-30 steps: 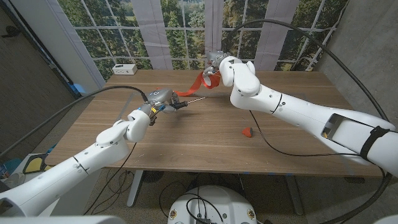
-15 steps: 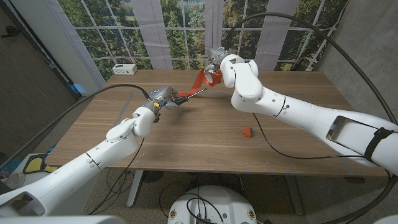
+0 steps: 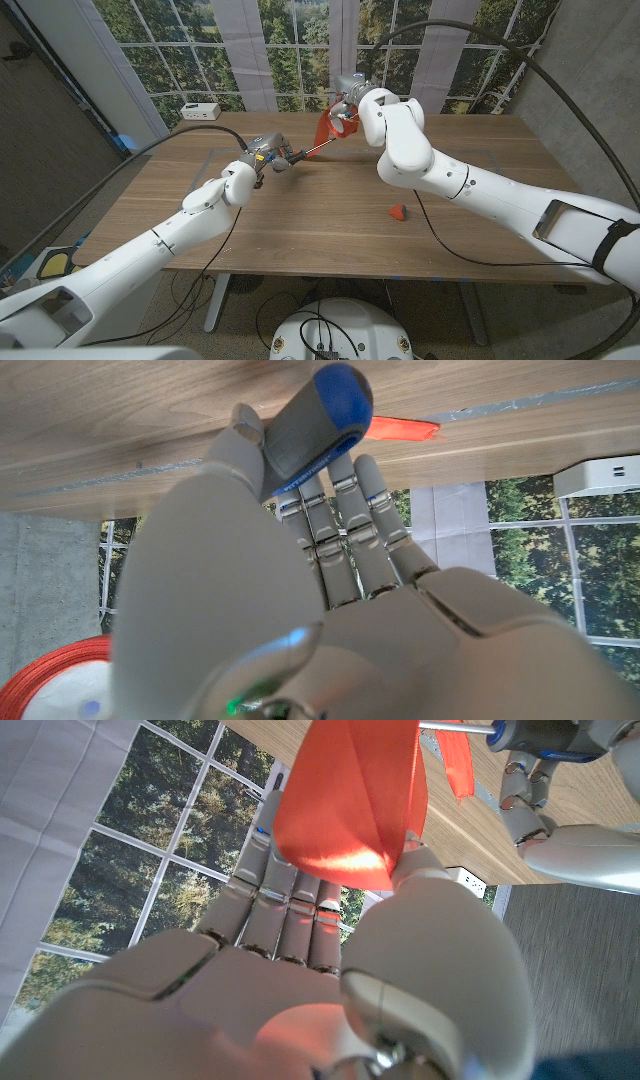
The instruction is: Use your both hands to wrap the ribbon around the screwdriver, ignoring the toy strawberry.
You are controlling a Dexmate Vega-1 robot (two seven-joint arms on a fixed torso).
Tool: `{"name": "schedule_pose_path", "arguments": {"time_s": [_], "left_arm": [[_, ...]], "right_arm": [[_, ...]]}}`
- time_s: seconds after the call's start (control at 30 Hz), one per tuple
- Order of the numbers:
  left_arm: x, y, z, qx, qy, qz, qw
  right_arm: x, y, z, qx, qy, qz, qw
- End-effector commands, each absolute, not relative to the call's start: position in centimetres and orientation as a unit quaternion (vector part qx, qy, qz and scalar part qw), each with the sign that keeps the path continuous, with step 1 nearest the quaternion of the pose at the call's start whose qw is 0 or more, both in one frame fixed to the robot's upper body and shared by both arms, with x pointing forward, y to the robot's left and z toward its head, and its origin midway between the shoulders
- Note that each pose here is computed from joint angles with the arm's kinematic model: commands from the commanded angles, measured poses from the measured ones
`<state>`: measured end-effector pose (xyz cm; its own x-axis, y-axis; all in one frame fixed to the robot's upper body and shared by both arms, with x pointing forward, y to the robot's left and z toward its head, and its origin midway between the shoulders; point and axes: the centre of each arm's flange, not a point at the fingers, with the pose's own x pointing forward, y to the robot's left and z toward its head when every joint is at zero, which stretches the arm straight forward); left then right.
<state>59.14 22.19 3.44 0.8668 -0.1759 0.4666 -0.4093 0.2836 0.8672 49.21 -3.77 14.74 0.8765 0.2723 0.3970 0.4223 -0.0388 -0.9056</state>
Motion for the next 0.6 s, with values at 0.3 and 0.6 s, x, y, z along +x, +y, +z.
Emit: {"name": "schedule_pose_path", "arguments": {"time_s": [0.3,0.6], "left_arm": [[59.9,20.1,7.2,0.65,-0.217,0.061,0.726],[59.7,19.4,8.8,0.657,-0.223,0.063,0.718]], "right_arm": [[46.2,-4.3,13.2,-0.748,-0.215,-0.056,0.625],[45.5,-4.7,11.3,-0.784,-0.149,-0.061,0.599]]}}
